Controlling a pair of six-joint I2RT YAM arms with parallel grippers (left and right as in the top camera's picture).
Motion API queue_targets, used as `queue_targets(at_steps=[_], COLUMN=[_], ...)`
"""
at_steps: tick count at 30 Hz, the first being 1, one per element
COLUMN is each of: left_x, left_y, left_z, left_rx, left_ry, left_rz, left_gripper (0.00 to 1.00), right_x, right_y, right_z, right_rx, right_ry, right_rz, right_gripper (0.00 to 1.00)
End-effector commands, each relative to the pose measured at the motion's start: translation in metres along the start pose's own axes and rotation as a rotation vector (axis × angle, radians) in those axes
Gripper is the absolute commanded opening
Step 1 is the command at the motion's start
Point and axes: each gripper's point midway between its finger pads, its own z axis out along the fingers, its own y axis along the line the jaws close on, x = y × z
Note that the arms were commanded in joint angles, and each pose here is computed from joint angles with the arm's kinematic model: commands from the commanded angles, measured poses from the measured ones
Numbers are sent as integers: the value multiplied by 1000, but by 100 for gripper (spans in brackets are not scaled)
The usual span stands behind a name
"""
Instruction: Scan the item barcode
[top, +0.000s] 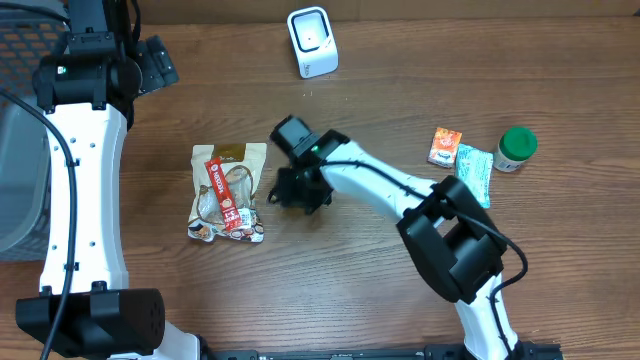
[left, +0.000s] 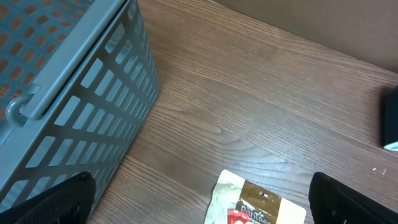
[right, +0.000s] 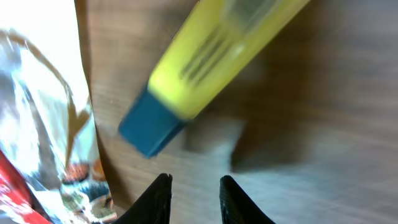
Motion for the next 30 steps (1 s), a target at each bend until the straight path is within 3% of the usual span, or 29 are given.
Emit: queue_targets(at_steps=[1,4,7,14,21,30], left_x=[-2,-2,-2,-2,-2,-2], left_y=[1,1,1,1,1,1], left_z=[2,2,2,2,2,2], left_rx=[-12,-12,-12,-12,-12,-12], left_ry=[-5,-5,-5,-5,-5,-5], left_rz=[-13,-13,-13,-13,-13,-13], left_gripper=[100,100,100,100,100,100], right_x=[-26,-32,-39,-48,-30,-14], right_y=[13,14,4,5,12,-53], right_z=[-30,-33,-32,-23,3,-6], right_rx=[-58,-59,-13,37,76,331], right_ry=[-75,-98,-142,-262,-237,-160], right_rz=[-4,26,127,240,173,146], right_gripper=[27,28,50,53,53,53])
